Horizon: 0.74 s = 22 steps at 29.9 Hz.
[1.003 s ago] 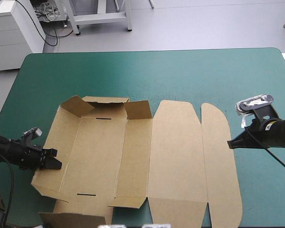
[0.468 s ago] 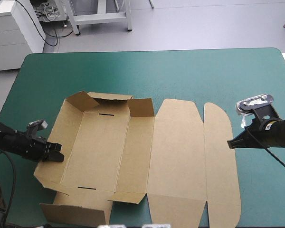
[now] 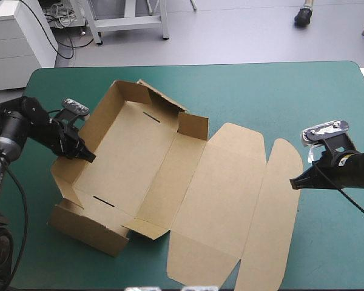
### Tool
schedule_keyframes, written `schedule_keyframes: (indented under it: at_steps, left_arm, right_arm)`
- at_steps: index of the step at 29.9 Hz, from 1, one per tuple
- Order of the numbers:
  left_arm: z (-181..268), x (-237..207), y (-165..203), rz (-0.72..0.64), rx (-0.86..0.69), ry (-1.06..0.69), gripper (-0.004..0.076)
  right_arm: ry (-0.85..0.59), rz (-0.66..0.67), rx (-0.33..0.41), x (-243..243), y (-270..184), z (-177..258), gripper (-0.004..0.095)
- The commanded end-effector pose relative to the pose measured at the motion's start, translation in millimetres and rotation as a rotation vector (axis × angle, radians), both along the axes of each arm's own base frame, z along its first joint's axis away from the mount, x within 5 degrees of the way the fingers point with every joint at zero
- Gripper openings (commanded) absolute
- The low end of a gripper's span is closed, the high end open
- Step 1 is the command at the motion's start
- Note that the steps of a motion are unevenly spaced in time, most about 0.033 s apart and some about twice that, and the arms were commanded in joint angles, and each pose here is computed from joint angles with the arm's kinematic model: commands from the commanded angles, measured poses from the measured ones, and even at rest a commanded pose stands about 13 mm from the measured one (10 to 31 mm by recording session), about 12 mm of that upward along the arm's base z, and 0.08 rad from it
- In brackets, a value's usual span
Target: Fold the box
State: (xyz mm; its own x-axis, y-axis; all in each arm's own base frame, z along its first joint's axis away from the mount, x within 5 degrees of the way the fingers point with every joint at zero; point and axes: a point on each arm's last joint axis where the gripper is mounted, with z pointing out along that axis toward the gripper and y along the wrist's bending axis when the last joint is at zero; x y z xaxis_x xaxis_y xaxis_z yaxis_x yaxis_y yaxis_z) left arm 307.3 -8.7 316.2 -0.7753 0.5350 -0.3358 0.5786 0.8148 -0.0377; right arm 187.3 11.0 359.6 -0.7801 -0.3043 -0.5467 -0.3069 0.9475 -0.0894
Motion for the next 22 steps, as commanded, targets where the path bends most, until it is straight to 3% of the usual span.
schedule_keyframes:
  at_steps: [1,7,15,22]
  left_arm:
    - [47,-2,-27,-0.117,0.108,-0.168,-0.0008]
    - [86,1,-85,-0.3,0.207,-0.459,-0.0008]
    - [102,-16,-164,-0.56,0.322,-0.78,-0.0008]
    - [112,-40,-217,-0.676,0.398,-1.002,-0.0008]
  right_arm:
    - [-0.077,-0.008,0.005,-1,-1,12,-0.0016]
    - [-0.072,-0.007,0.009,-2,-1,12,-0.0016]
    - [-0.064,-0.004,0.027,-2,0,12,-0.0016]
    - [-0.064,-0.003,0.034,-2,1,12,-0.0016]
